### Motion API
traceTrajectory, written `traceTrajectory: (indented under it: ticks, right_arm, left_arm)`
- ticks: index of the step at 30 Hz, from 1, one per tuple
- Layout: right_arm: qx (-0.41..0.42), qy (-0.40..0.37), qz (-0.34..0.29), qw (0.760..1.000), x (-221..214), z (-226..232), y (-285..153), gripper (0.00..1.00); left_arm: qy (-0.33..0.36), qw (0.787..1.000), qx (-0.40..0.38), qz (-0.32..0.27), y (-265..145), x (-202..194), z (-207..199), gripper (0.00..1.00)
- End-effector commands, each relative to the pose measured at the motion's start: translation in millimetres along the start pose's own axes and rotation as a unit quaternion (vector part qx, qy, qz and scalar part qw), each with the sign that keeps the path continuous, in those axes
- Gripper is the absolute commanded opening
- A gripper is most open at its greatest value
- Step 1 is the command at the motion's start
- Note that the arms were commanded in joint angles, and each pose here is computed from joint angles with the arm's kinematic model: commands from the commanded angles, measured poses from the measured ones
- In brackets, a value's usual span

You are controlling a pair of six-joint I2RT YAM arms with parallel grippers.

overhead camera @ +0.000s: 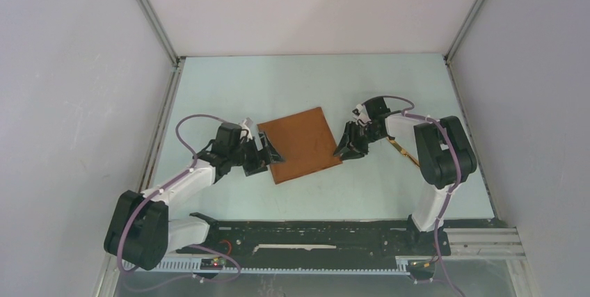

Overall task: Fold the napkin into a case and place the utensils inside
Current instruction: Pick up the top corner of the square-folded napkin from the center of the board.

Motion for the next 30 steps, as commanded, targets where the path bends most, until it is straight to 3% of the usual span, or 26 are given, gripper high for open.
traceTrajectory:
  ticks: [1,11,22,30]
  right_arm:
    - [-0.007,-0.013,-0.012,1.000,1.4,2.8,-7.1,0.48]
    - [-0.007,-0.008,-0.014,1.000,-4.4,-2.8,-9.7,0.48]
    - [0.005,-0.008,-0.018,1.000,-5.5,-0.5,-13.6,0.50]
    - [0.008,-0.008,-0.018,1.000,-8.6,-1.9,-14.8,0.51]
  left_arm:
    - [0.004,1.000,-0.020,-0.009,0.0,4.8,-5.5,0.92]
    - [0.002,1.000,-0.024,-0.003,2.4,2.9,-4.0,0.91]
    - [-0.001,0.998,-0.059,0.036,23.5,-6.4,-13.8,0.67]
    - [-0.007,0.999,-0.023,0.037,35.6,-13.2,5.9,0.61]
Point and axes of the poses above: each gripper's point midway between its finger pads, its own y axis out along the fingers, its own z axis along the line the jaws close on, x = y × z, the point moved 9 cm from there along -y, back along the fingers, and after that the axes turned 2 degrees about -y, right-handed, at the moved point
